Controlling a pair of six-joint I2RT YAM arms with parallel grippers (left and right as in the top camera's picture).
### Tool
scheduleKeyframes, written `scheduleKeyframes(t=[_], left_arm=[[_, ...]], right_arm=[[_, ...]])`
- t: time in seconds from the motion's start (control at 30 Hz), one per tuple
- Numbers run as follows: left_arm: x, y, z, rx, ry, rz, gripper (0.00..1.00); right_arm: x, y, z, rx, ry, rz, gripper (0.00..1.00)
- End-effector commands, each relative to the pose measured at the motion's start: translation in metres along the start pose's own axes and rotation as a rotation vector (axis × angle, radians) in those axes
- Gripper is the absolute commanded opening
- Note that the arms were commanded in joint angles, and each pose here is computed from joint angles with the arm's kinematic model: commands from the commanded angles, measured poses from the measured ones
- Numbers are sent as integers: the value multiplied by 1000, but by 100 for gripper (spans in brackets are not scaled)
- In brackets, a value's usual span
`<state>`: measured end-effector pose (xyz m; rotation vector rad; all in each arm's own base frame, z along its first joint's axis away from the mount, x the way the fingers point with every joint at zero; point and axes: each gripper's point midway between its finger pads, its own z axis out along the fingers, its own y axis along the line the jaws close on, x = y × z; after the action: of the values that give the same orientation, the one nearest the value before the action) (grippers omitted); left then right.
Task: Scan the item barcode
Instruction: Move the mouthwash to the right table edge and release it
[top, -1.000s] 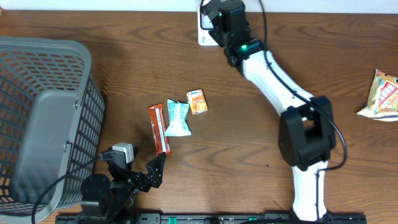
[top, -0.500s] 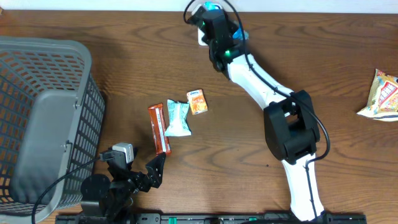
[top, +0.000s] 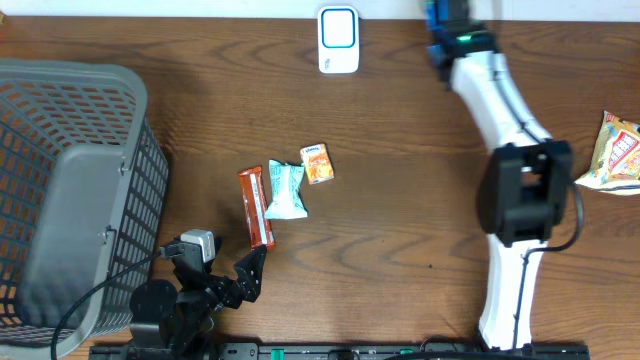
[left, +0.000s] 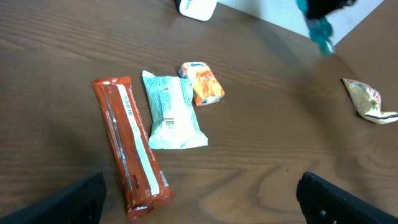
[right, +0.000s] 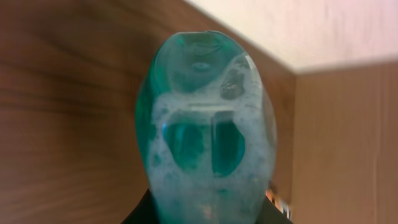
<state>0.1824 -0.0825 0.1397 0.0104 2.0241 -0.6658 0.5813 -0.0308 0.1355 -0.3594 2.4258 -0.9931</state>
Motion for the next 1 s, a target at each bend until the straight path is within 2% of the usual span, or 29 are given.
scheduleKeyframes(t=[0.0, 0.2, 0.3, 0.43, 0.5, 0.57, 0.77, 0.83, 0.87, 0.9, 0.93, 0.97], left_arm=[[-2, 1, -1, -6, -7, 0, 98], [-2, 1, -1, -6, -7, 0, 98], [-2, 1, -1, -6, -7, 0, 98], [-2, 1, -1, -6, -7, 0, 98], [-2, 1, -1, -6, -7, 0, 98], [-2, 1, -1, -6, -7, 0, 98], [-2, 1, -1, -6, -7, 0, 98], [-2, 1, -1, -6, -7, 0, 98], [-2, 1, -1, -6, -7, 0, 98], [-2, 1, -1, -6, -7, 0, 98], [-2, 1, -1, -6, -7, 0, 98], [-2, 1, -1, -6, -7, 0, 98]], right_arm=[[31, -48, 28, 24, 67, 138, 1], [109, -67, 84, -34, 217, 194, 1], [155, -74, 108, -23, 308, 281, 1], [196, -87, 125, -5, 379, 400, 1], [208, -90, 131, -24, 394, 451, 4], [217, -91, 135, -48, 404, 497, 11], [237, -92, 137, -88, 449, 594, 12], [238, -91, 137, -90, 455, 597, 17], [239, -90, 136, -91, 459, 594, 24], [239, -89, 135, -94, 462, 591, 37], [240, -90, 133, -90, 471, 599, 83], [239, -91, 131, -88, 475, 615, 99]])
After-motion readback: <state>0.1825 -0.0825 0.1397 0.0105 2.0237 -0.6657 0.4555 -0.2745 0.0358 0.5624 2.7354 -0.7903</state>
